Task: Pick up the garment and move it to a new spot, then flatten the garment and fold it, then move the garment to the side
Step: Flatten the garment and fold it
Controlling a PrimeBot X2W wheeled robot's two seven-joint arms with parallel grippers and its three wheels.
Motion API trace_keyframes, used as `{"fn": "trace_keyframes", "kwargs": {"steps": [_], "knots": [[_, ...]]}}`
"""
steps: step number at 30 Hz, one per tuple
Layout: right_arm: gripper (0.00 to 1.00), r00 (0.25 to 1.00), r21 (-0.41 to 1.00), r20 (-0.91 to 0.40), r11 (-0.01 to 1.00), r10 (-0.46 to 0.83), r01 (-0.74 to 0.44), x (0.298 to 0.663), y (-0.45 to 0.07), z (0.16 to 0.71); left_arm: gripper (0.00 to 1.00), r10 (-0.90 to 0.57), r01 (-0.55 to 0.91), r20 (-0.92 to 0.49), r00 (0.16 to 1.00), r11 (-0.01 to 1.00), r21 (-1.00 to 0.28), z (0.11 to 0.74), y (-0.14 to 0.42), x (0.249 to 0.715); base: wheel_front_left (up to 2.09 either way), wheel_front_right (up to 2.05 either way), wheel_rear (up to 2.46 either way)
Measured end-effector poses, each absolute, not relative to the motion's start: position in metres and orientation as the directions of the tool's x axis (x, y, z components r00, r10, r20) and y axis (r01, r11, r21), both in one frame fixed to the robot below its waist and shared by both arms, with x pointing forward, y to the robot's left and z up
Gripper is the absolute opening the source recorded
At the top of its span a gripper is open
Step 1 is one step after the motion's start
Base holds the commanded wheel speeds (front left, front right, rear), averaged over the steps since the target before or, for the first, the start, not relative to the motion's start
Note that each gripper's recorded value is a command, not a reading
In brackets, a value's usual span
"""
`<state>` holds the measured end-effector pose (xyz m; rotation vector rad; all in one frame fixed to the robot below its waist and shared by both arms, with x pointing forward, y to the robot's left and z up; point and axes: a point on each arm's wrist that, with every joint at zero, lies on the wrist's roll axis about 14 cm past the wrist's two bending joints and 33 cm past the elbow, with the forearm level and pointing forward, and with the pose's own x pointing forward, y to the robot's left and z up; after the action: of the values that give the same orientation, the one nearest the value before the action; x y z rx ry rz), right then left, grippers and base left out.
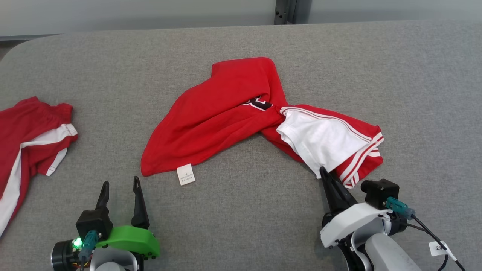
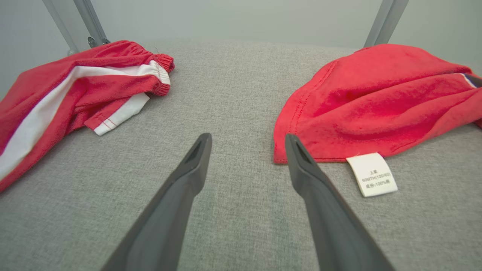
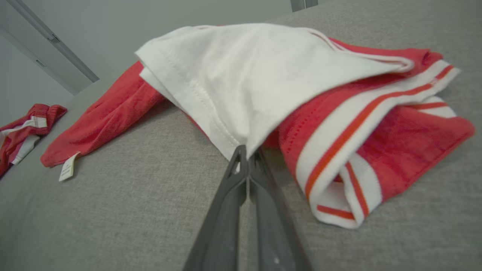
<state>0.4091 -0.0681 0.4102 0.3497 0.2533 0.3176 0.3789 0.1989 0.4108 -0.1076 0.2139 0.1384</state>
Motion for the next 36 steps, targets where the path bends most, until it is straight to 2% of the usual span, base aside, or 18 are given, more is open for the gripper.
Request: {"fn": "trace_keyframes", "kwargs": {"steps": [4,15,28,29,31,33,34,36], "knots": [[0.0,0.935,0.363,-0.15,0.898,0.321,-0.25,0.414,-0.077,0.422,1.0,0.114,-0.14,-0.228,0.967,0.985,-0.102,0.408,0.194,0.382,0.0,0.0,0.0],[0.0,0.979,0.27,-0.094,0.951,0.179,-0.148,0.42,-0.149,0.442,1.0,0.108,-0.167,-0.299,0.948,0.97,-0.18,0.385,0.188,0.388,0.0,0.0,0.0],[0.0,0.987,0.262,-0.097,0.96,0.125,-0.096,0.42,-0.167,0.44,1.0,0.046,-0.145,-0.353,0.934,0.955,-0.259,0.362,0.174,0.408,0.0,0.0,0.0],[0.0,0.988,0.261,-0.097,0.961,0.122,-0.093,0.42,-0.168,0.44,0.96,0.039,-0.139,-0.356,0.934,0.955,-0.262,0.36,0.172,0.41,0.0,0.0,0.0],[0.0,0.988,0.261,-0.097,0.961,0.118,-0.089,0.421,-0.169,0.44,0.44,0.03,-0.136,-0.365,0.93,0.954,-0.268,0.357,0.17,0.411,0.0,0.0,0.0],[0.0,0.989,0.261,-0.098,0.961,0.115,-0.086,0.421,-0.17,0.439,0.11,0.017,-0.126,-0.372,0.928,0.954,-0.27,0.354,0.168,0.41,0.0,0.0,0.0],[0.0,0.989,0.261,-0.097,0.962,0.113,-0.085,0.421,-0.17,0.44,0.0,0.01,-0.119,-0.373,0.928,0.955,-0.271,0.354,0.166,0.41,0.0,0.0,0.0],[0.0,0.989,0.263,-0.094,0.961,0.112,-0.084,0.422,-0.17,0.441,0.0,-0.005,-0.105,-0.372,0.928,0.956,-0.275,0.354,0.163,0.41,0.0,0.0,0.0]]}}
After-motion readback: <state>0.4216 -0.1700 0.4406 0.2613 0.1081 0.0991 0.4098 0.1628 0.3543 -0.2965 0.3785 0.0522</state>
